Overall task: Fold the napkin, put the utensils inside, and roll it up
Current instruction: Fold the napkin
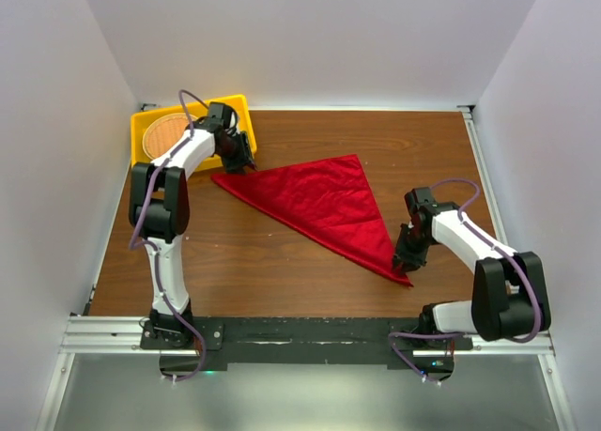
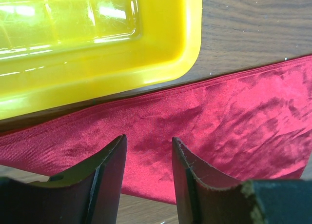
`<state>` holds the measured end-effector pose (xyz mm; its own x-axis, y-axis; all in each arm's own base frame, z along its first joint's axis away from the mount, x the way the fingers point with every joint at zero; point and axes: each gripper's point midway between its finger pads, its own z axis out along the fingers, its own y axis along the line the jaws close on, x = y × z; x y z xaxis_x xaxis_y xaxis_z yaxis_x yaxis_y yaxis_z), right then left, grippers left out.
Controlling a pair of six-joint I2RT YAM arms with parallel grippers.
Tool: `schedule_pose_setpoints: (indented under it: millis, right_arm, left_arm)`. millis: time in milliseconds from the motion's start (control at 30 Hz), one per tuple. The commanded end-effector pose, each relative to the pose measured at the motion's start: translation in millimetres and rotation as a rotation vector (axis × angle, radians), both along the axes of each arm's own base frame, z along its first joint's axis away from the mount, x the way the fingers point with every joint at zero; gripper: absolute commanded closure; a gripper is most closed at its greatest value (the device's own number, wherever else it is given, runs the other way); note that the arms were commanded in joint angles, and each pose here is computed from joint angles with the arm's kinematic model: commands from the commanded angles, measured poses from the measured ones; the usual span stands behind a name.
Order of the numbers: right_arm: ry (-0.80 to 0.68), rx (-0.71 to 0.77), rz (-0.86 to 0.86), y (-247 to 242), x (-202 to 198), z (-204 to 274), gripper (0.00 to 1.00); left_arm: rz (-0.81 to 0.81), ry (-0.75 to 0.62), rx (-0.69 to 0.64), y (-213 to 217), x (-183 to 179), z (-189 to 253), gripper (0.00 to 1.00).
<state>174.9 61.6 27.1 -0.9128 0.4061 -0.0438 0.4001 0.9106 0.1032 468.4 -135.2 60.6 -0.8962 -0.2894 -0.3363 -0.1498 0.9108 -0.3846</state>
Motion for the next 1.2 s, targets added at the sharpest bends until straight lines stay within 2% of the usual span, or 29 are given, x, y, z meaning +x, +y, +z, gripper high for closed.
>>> schedule_pose_setpoints:
  millis: [0, 267, 367, 433, 633, 767, 867, 933, 1033, 1167]
  right_arm:
    - [0.001, 0.004, -0.050, 1, 3, -7, 0.71]
    - [-0.081, -0.017, -0.067, -3, 19, 23, 0.68]
    - [-0.028, 0.003, -0.090, 1, 7, 11, 0.68]
    - [0.008, -0.039, -0.101, -6, 1, 5, 0.69]
    - [0.039, -0.055, -0.149, -8, -8, -9, 0.72]
    - [0.095, -0.067, -0.166, -9, -24, -26, 0.73]
    - [0.111, -0.074, -0.167, -10, -26, -27, 0.76]
    - [0.068, -0.063, -0.172, -9, -20, -18, 0.76]
    - [-0.001, -0.057, -0.180, -10, -14, -1, 0.75]
    - [-0.002, -0.059, -0.188, -11, -19, 6, 0.73]
  left_arm:
    - [-0.031, -0.038, 0.010, 0, 9, -1, 0.53]
    - [-0.018, -0.052, 0.027, 10, 14, 1, 0.53]
    - [-0.002, -0.042, 0.042, 19, 14, -4, 0.54]
    - [-0.004, -0.038, 0.062, 25, 14, -8, 0.55]
    - [0.001, -0.021, 0.142, 43, 7, -17, 0.69]
    - [-0.005, -0.057, 0.215, 56, 5, -13, 0.78]
    - [-0.008, -0.073, 0.258, 64, 4, -8, 0.83]
    - [-0.017, -0.075, 0.271, 66, 3, -8, 0.84]
    - [-0.027, -0.058, 0.284, 70, -2, -14, 0.87]
    - [0.002, -0.067, 0.306, 81, 1, -14, 0.88]
